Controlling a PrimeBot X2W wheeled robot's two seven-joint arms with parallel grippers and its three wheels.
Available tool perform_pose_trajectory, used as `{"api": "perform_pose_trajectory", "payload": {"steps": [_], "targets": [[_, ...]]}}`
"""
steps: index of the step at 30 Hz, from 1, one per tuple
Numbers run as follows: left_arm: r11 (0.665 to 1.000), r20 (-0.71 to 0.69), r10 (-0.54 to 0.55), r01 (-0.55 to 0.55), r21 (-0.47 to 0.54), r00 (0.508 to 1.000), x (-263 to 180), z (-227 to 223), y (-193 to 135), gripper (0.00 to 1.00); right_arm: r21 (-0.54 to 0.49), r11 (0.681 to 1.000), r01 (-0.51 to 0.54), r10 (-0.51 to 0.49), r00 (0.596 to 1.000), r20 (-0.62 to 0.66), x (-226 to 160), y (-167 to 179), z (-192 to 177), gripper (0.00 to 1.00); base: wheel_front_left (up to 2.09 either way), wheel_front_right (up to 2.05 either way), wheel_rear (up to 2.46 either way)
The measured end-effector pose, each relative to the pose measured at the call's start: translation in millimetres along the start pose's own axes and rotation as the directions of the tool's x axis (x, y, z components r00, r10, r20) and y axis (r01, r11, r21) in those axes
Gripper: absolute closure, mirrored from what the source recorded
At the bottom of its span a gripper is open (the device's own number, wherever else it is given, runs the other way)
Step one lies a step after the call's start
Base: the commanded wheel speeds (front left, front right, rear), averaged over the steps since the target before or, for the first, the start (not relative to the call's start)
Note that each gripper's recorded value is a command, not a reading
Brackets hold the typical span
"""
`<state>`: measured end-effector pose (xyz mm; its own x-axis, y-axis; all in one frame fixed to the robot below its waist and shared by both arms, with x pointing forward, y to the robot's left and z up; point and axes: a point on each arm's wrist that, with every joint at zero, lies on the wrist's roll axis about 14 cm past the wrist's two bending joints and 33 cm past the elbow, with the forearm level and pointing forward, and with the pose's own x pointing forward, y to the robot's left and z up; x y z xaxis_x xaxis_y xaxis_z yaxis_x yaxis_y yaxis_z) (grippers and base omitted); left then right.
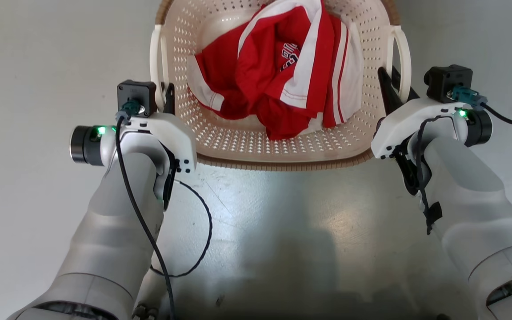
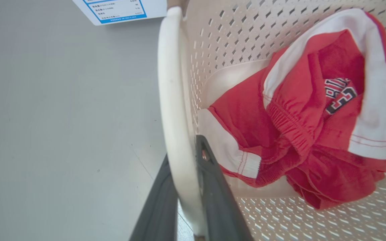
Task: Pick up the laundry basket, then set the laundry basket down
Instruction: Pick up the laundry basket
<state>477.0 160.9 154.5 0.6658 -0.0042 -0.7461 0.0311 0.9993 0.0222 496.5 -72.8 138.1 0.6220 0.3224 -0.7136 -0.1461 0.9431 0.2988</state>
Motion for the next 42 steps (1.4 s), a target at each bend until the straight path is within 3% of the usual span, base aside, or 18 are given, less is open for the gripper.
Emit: {"api": "perform_pose_trajectory", "payload": {"steps": [20, 42], "targets": [[0.996, 0.020, -0.028, 0.030, -0.090, 0.999, -71.8, 14.9, -15.2, 1.00, -0.055, 0.998, 0.021, -0.020, 1.000, 0.021, -72.1, 14.4, 25.8, 1.00, 0.00, 0.00, 0.00], [0.993, -0.056, -0.074, 0.069, -0.094, 0.996, -196.8, -41.0, -33.2, 1.00, -0.042, 0.999, 0.015, -0.018, 0.996, -0.085, -207.1, 47.9, -34.1, 1.00, 0.00, 0.00, 0.00]]}}
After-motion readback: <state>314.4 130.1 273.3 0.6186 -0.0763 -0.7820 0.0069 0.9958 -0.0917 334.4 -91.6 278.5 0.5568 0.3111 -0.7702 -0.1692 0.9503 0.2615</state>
